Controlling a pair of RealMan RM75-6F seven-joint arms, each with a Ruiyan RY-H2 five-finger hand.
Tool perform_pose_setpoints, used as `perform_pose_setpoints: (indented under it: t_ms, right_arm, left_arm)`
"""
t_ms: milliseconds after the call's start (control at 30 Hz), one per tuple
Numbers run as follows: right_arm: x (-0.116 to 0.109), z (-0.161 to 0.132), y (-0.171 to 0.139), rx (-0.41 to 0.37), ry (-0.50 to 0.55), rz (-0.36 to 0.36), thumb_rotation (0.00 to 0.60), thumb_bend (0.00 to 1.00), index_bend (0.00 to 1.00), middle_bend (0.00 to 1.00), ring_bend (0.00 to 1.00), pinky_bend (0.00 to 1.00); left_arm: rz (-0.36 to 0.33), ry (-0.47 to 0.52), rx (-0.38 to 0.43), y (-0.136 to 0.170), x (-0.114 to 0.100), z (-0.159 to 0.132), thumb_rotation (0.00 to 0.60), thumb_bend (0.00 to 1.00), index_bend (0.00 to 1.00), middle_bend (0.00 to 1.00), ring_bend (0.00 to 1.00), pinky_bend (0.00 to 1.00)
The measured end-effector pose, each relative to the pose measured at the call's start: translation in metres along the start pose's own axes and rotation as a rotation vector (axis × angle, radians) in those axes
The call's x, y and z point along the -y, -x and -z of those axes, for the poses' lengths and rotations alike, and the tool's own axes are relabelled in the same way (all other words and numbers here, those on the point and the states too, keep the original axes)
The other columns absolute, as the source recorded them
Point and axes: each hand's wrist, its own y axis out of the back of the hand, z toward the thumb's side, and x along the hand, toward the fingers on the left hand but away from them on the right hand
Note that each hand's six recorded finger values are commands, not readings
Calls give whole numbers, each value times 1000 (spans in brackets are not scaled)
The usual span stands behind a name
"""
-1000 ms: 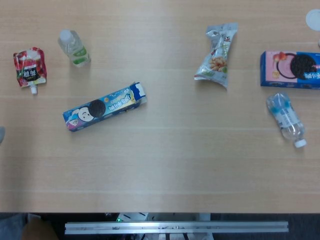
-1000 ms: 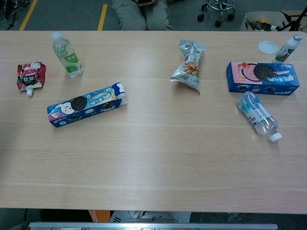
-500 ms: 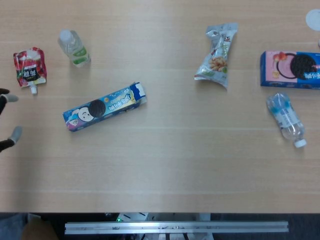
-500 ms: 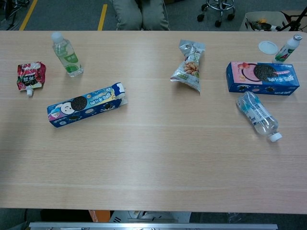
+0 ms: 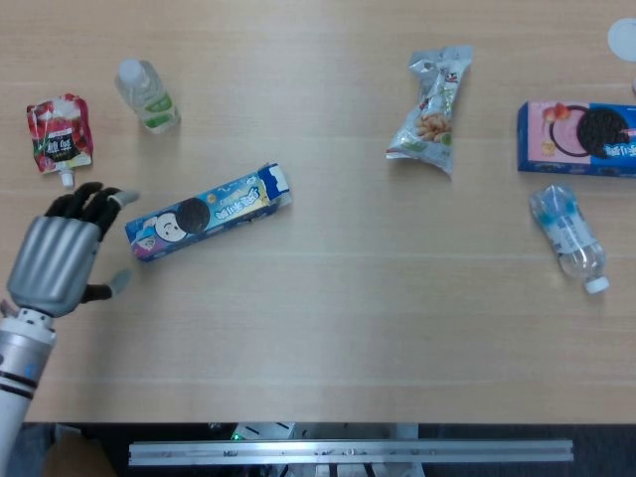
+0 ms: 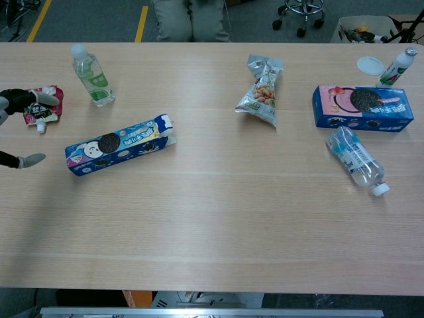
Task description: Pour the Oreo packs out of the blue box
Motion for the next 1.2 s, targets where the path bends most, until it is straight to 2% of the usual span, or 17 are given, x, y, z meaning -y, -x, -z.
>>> perform_pose_setpoints:
  t_ms: [233, 633, 1033, 1200]
  right_arm:
    - [4, 1, 3, 2, 2, -13, 600, 355, 414, 427, 398, 430]
    - [7, 12, 0, 28, 5, -24, 600, 354, 414, 427, 398, 430]
    - [7, 20, -4, 48, 9, -24, 600, 355, 414, 427, 398, 430]
    - [8, 23, -6, 56, 10, -25, 600, 355, 414, 427, 398, 430]
  left_arm:
    - [79, -15, 3, -20, 28, -12, 600, 176, 46, 141, 140, 233]
    - [156, -64, -26, -50, 65, -20, 600, 176, 49, 127, 140, 234]
    - [165, -133, -75, -67, 85, -17, 600, 176, 54, 124, 140, 233]
    - [177, -143, -121, -70, 94, -6, 600, 176, 129, 149, 151, 238]
